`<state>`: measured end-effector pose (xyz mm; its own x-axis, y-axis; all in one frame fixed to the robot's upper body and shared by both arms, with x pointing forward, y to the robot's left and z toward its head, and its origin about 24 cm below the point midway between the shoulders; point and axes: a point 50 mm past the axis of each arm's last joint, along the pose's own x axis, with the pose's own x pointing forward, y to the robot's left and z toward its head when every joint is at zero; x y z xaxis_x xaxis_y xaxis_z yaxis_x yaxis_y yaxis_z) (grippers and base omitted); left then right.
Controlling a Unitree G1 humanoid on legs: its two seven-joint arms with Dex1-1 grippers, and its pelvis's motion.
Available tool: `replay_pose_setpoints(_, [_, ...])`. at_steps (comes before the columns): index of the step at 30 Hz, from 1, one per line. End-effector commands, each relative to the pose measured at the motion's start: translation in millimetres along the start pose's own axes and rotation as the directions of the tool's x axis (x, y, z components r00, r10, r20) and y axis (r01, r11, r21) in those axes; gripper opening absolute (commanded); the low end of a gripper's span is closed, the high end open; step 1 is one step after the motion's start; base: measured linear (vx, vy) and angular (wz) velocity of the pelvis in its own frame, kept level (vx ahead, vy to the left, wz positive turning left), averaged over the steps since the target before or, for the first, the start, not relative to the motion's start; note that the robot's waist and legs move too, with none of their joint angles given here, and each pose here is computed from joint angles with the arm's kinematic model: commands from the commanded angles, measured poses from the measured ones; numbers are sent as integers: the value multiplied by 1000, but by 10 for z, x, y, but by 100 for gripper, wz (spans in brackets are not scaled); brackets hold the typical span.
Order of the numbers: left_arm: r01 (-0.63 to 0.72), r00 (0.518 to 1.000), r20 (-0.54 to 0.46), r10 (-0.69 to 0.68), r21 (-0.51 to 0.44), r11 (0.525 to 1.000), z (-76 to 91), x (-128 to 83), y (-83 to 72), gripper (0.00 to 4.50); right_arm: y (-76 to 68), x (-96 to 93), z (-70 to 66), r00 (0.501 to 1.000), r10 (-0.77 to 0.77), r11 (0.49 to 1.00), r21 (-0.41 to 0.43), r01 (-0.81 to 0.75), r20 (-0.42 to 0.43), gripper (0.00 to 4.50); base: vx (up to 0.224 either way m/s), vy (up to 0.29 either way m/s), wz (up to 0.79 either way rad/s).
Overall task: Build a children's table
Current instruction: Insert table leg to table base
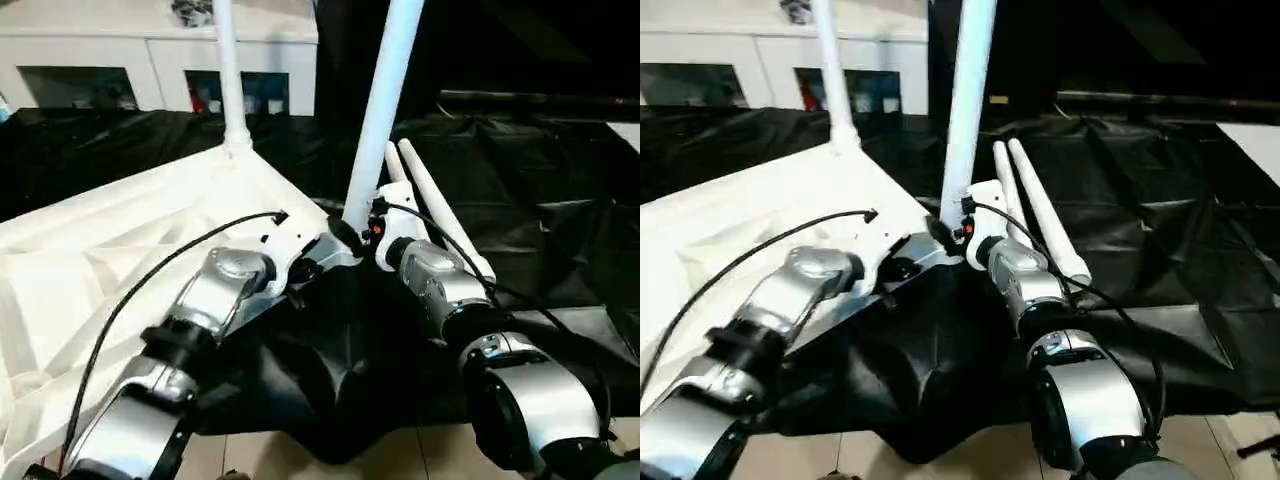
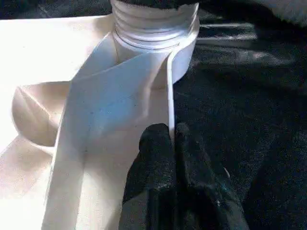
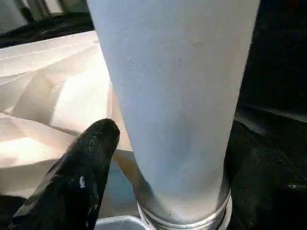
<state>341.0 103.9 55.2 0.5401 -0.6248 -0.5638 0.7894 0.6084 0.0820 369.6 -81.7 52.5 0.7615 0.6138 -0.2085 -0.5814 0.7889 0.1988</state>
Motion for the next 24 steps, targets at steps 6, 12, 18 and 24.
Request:
replay_pose_setpoints(6, [94, 992, 74, -101, 87, 992, 146, -34, -117, 0, 82, -79, -161, 978, 191, 979, -54, -196, -84, 369, 0, 0, 0])
replay_pose_setpoints(12, [142, 986, 71, -150, 101, 985, 107, -103, -133, 0, -19, -239, -57, 947, 301, 938, -144, -315, -111, 369, 0, 0, 0])
replay_pose_setpoints(18, [184, 980, 56, -192, 125, 975, 83, -149, -145, 0, -41, -363, -45, 904, 394, 889, -180, -421, -167, 369, 0, 0, 0])
replay_pose_setpoints(24, [274, 960, 18, -281, 168, 947, -5, -264, -176, 0, -63, -502, -39, 854, 469, 838, -191, -511, -226, 369, 0, 0, 0])
